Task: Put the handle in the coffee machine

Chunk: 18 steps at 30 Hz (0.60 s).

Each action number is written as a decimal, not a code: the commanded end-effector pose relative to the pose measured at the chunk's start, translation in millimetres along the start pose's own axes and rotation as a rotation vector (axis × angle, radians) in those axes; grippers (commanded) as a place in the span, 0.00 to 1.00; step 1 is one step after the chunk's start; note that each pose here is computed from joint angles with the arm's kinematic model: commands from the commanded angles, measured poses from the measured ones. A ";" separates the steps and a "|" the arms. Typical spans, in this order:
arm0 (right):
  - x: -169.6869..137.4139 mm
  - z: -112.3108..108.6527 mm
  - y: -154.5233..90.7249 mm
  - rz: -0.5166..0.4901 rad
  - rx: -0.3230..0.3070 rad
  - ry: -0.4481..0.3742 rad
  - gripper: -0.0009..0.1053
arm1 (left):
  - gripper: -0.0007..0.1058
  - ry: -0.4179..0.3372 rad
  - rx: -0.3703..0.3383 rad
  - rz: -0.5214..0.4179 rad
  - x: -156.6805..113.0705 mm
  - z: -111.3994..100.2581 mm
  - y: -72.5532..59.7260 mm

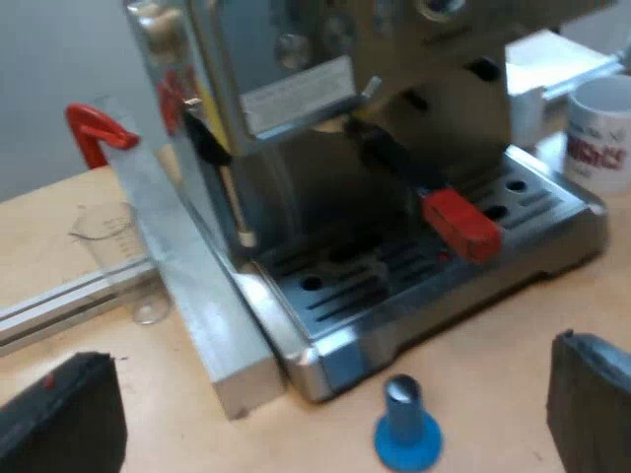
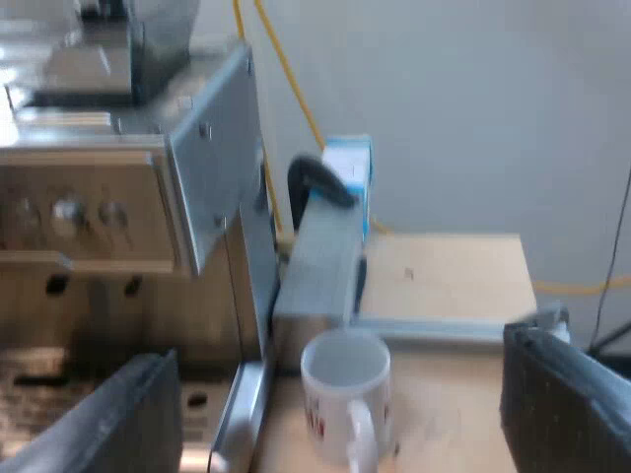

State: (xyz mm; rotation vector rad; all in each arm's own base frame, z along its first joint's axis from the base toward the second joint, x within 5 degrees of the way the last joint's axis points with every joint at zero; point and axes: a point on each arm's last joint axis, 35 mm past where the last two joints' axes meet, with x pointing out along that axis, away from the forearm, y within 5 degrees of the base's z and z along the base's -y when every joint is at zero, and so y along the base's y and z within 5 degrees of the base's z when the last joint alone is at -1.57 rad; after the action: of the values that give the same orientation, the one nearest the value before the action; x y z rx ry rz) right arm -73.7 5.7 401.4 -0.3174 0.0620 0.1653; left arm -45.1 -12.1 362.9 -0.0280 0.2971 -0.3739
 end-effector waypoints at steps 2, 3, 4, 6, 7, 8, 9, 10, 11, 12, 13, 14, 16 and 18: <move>16.5 4.4 -3.8 -0.011 -0.004 -0.050 0.66 | 0.83 -0.032 -0.049 0.086 9.4 5.1 6.6; 21.2 2.8 -4.0 -0.012 0.008 -0.053 0.66 | 0.83 -0.036 -0.050 0.106 11.5 4.9 8.1; 23.8 1.2 -4.0 -0.011 0.010 -0.049 0.66 | 0.83 -0.038 -0.050 0.123 13.9 4.2 9.8; 31.7 -3.3 -3.7 -0.007 0.033 -0.040 0.66 | 0.83 -0.034 -0.064 0.184 26.2 -0.7 17.1; 34.4 -5.3 -3.5 -0.005 0.044 -0.034 0.66 | 0.83 -0.028 -0.065 0.185 28.5 -2.3 18.1; 41.5 -11.1 -2.8 0.001 0.066 -0.013 0.66 | 0.83 -0.017 -0.067 0.181 34.1 -5.6 20.1; 46.6 -16.0 -2.0 0.008 0.080 0.007 0.66 | 0.83 -0.006 -0.069 0.180 38.9 -8.8 21.7; 51.1 -20.5 -1.2 0.013 0.084 0.025 0.66 | 0.83 0.006 -0.073 0.181 43.5 -12.2 23.3; 53.7 -23.1 -0.8 0.016 0.085 0.036 0.66 | 0.83 0.010 -0.074 0.181 44.9 -13.4 23.8; 58.7 -28.4 0.2 0.022 0.089 0.056 0.66 | 0.83 0.027 -0.078 0.181 48.8 -17.1 25.1; 60.3 -30.1 0.5 0.024 0.090 0.063 0.66 | 0.83 0.034 -0.080 0.181 50.6 -18.9 25.8; 65.5 -35.9 1.6 0.030 0.094 0.085 0.66 | 0.83 0.050 -0.084 0.181 54.3 -22.5 27.0; 71.0 -42.4 2.8 0.037 0.098 0.109 0.66 | 0.83 0.071 -0.090 0.181 59.1 -27.5 28.7; 77.3 -50.1 4.4 0.046 0.102 0.137 0.66 | 0.83 0.096 -0.096 0.182 64.7 -33.6 30.6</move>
State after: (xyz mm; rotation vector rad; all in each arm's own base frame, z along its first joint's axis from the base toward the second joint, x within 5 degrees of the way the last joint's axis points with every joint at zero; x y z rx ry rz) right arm -6.4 5.5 348.0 -0.2276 0.1983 0.1780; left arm 5.0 -6.5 318.7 -0.0669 0.3745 -0.1940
